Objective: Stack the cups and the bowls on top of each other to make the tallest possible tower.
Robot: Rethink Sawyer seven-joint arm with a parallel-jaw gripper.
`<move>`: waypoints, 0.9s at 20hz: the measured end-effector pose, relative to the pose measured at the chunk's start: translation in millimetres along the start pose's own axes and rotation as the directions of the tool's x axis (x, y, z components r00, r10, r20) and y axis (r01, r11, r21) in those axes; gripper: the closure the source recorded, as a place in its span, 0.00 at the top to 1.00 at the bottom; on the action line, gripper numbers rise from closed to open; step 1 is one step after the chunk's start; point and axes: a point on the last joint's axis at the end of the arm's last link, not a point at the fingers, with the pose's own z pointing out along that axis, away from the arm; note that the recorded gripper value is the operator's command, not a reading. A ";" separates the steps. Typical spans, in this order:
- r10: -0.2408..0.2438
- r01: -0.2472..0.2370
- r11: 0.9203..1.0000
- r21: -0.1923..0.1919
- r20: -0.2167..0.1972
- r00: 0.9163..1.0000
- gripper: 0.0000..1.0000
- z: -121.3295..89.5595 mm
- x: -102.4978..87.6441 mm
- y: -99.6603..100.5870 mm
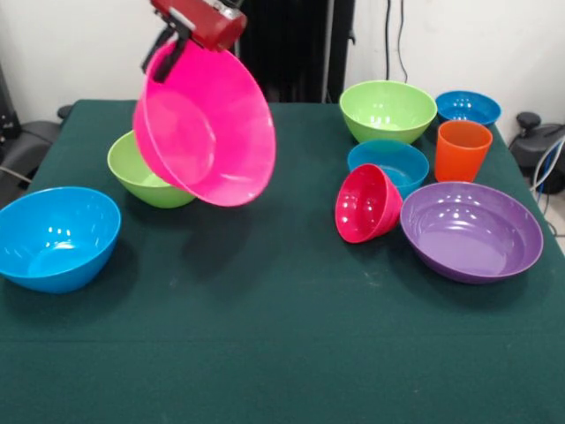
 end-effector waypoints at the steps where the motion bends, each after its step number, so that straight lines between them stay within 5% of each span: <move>1: 0.002 -0.002 1.000 0.006 0.002 1.000 0.00 -0.6 -0.9 -2.8; 7: 0.012 -0.014 0.998 0.062 0.035 0.999 0.00 -13.7 -7.8 -19.1; 18: -0.025 0.008 0.988 0.155 0.108 0.994 0.00 -33.8 -18.6 -15.9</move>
